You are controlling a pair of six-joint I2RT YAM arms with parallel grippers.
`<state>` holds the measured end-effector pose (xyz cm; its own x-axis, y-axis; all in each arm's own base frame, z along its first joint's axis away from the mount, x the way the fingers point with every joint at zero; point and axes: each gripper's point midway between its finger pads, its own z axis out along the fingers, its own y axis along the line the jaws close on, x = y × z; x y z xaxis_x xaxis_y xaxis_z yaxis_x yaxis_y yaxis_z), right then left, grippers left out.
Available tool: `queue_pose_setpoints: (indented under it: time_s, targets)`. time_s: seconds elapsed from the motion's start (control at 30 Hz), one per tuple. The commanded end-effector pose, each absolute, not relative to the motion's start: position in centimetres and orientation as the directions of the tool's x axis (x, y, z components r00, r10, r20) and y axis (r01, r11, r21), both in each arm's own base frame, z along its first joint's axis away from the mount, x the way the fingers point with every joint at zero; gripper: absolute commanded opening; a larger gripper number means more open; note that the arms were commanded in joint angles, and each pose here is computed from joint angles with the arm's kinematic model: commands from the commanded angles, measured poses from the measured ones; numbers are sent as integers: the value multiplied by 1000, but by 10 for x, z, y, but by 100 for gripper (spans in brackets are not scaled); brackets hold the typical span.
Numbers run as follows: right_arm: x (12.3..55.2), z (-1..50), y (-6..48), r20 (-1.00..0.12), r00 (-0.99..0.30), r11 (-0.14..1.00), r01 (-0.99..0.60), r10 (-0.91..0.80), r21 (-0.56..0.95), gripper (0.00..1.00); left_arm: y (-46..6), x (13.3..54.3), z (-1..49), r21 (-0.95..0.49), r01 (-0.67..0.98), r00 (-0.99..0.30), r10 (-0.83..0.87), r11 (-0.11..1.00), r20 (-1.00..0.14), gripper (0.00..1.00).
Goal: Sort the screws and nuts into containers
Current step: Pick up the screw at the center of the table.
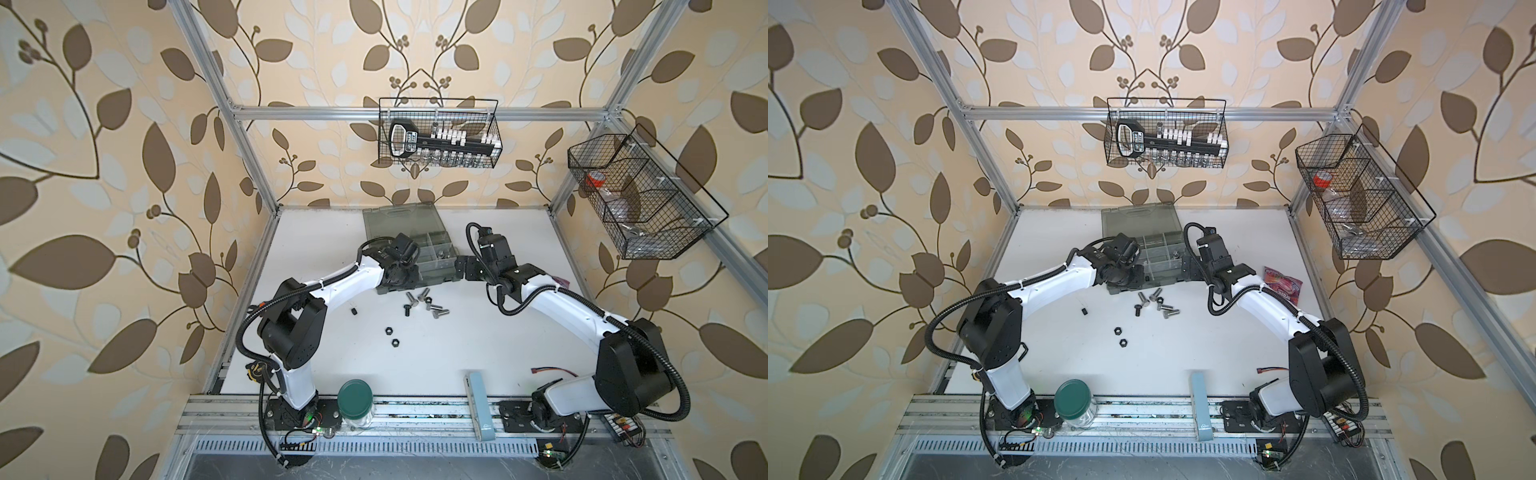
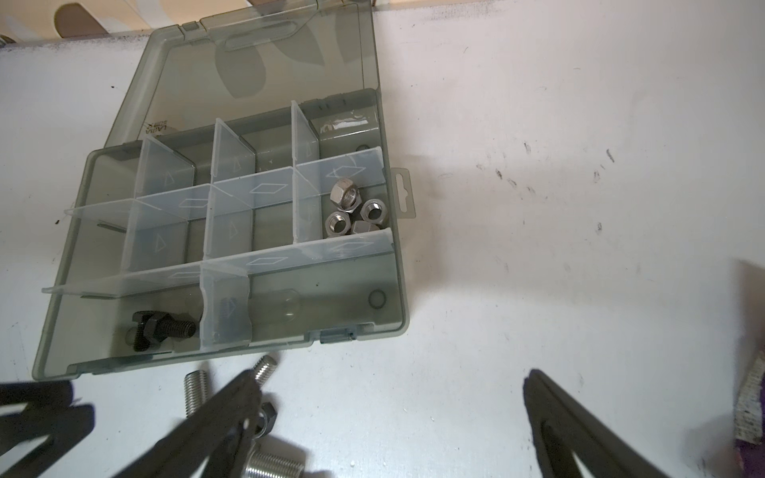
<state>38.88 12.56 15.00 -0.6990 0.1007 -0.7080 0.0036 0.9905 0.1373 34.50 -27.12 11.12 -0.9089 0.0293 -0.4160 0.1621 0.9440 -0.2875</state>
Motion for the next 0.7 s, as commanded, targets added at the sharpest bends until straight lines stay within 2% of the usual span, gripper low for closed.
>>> queue_pose_setpoints:
  time_s: [0.0, 0.1, 0.2, 0.33, 0.4, 0.53, 0.67]
  targets:
    - [383, 150, 124, -706, -700, 990, 12, 107, 138, 100, -260, 339, 121, -231, 140, -878, 13, 963, -478, 37]
    - [383, 149, 124, -703, -703, 990, 11, 107, 140, 100, -258, 330, 115, -195, 149, -872, 36, 970, -488, 40]
    - [384, 147, 125, -698, -708, 990, 9, 104, 139, 100, -259, 321, 110, -192, 161, -864, 44, 968, -502, 56]
    - [382, 149, 124, -699, -707, 990, 12, 107, 139, 100, -259, 307, 97, -189, 160, -867, 46, 969, -495, 65]
    - [382, 150, 123, -701, -705, 990, 16, 109, 138, 100, -258, 300, 88, -178, 159, -875, 55, 971, -480, 73]
    - [381, 151, 122, -703, -703, 991, 17, 109, 136, 100, -251, 285, 70, -135, 153, -892, 78, 979, -445, 98]
    - [379, 148, 121, -696, -710, 991, 20, 106, 131, 100, -246, 278, 60, -112, 152, -899, 90, 982, -428, 99]
